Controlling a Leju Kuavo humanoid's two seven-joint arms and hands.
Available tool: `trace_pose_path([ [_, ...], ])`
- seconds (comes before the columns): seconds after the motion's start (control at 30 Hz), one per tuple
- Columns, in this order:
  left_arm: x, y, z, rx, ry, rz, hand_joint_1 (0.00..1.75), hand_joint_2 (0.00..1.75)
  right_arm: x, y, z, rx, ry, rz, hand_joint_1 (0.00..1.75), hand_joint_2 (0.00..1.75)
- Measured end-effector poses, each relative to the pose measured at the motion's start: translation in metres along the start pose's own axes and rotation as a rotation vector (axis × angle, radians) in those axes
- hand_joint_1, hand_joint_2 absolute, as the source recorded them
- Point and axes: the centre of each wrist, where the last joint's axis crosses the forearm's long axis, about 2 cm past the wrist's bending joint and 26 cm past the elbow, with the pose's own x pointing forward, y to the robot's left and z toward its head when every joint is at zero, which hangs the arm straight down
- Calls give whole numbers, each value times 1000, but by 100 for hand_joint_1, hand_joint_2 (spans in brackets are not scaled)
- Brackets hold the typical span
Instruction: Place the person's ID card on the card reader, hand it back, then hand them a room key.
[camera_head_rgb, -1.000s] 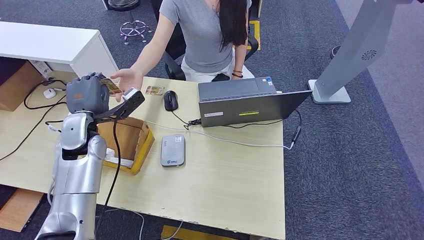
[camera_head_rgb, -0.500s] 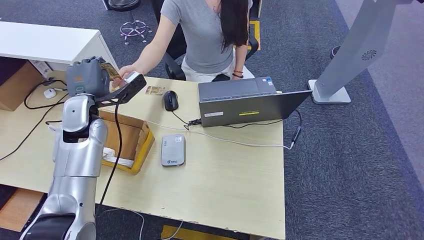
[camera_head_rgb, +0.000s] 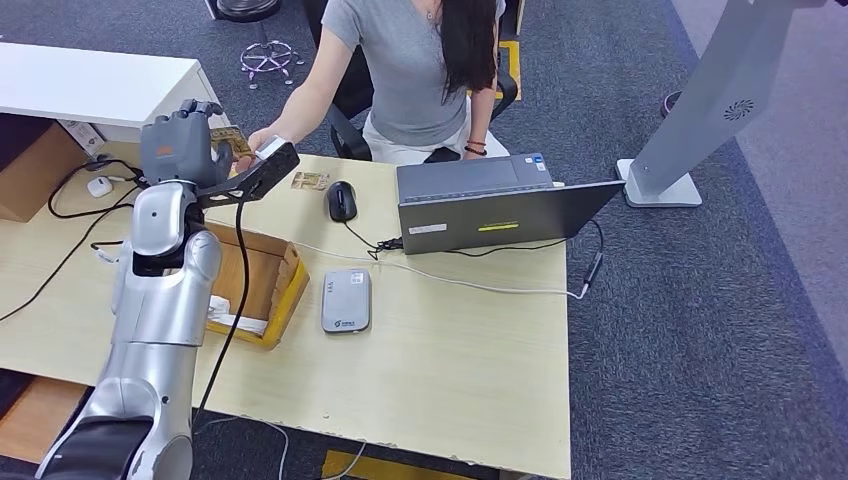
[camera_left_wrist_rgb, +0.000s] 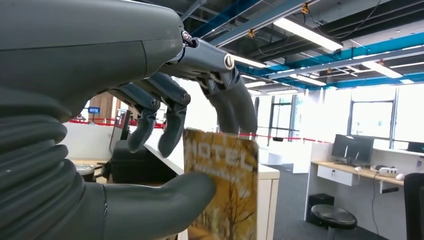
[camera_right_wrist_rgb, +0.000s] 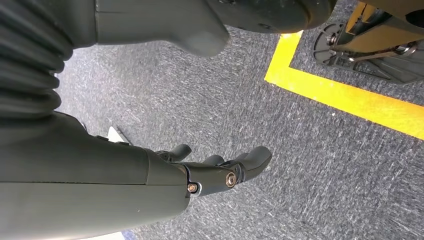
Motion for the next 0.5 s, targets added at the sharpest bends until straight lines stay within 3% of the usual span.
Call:
trace_pose_path([
  [0.5,6,4,5,23,-21,20,0,175,-1,0,0,4,3,-14,0,0],
])
